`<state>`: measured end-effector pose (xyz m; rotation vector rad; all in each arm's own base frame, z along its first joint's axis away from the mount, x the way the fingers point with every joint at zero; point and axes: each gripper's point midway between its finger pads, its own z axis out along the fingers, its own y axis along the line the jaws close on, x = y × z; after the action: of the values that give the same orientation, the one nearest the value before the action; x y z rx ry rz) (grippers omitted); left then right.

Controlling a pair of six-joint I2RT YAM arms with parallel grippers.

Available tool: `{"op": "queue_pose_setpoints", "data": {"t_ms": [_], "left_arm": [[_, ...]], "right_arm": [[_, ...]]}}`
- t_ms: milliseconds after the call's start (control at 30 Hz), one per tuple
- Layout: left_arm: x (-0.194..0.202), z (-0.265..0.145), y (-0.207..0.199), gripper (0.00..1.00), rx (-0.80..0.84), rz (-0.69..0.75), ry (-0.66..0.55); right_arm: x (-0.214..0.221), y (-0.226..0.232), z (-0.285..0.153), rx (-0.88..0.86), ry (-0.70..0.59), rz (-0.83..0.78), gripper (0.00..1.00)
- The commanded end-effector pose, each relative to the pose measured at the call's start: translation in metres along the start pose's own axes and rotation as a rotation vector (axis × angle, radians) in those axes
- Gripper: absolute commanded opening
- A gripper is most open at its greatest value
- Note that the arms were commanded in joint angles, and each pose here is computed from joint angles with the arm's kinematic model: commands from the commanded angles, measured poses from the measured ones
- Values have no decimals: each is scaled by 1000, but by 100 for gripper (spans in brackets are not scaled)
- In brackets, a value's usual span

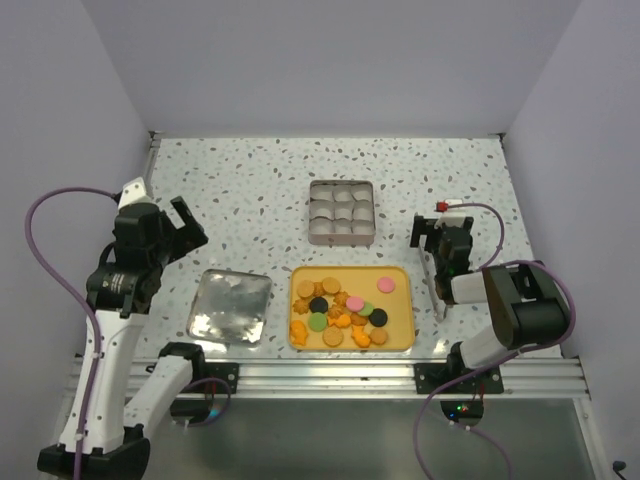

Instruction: Pack the cookies

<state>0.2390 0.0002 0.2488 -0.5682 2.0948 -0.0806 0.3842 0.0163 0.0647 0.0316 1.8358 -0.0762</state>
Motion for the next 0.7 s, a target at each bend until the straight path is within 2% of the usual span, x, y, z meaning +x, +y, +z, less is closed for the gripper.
{"op": "queue_pose_setpoints", "data": {"t_ms": [0, 33, 67, 100, 167, 300, 333, 367, 467, 500, 567, 667], "left_arm": [[-9, -18, -5, 100, 40, 33, -9], [-6, -19, -6, 100, 48, 39, 9], [-2, -18, -7, 100, 58, 44, 27], [1, -18, -7, 100, 58, 48, 39], [8, -17, -6, 100, 66, 66, 61], [12, -20, -5, 100, 92, 87, 48], [14, -19, -5, 100, 92, 92, 51], [15, -19, -5, 100, 98, 95, 48], [17, -17, -12, 100, 134, 101, 52], [17, -17, -16, 100, 149, 105, 49], [16, -19, -22, 100, 172, 113, 54], [16, -20, -29, 100, 201, 120, 58]], "right_arm": [[-35, -9, 2, 82, -91, 40, 99], [-45, -12, 0, 100, -93, 49, 99], [-26, -23, -5, 168, 23, 34, 99], [-56, -24, 2, 185, 11, 39, 99], [-80, -30, -2, 227, 67, 21, 99], [-117, -43, -31, 319, 304, 33, 99], [-117, -40, -39, 320, 340, 79, 99], [-105, -41, -56, 322, 433, 67, 99], [-95, -40, -84, 356, 520, 154, 99], [-78, -47, -109, 401, 629, 149, 99], [-58, -42, -140, 400, 744, 180, 99], [-38, -30, -169, 357, 838, 256, 99]]}}
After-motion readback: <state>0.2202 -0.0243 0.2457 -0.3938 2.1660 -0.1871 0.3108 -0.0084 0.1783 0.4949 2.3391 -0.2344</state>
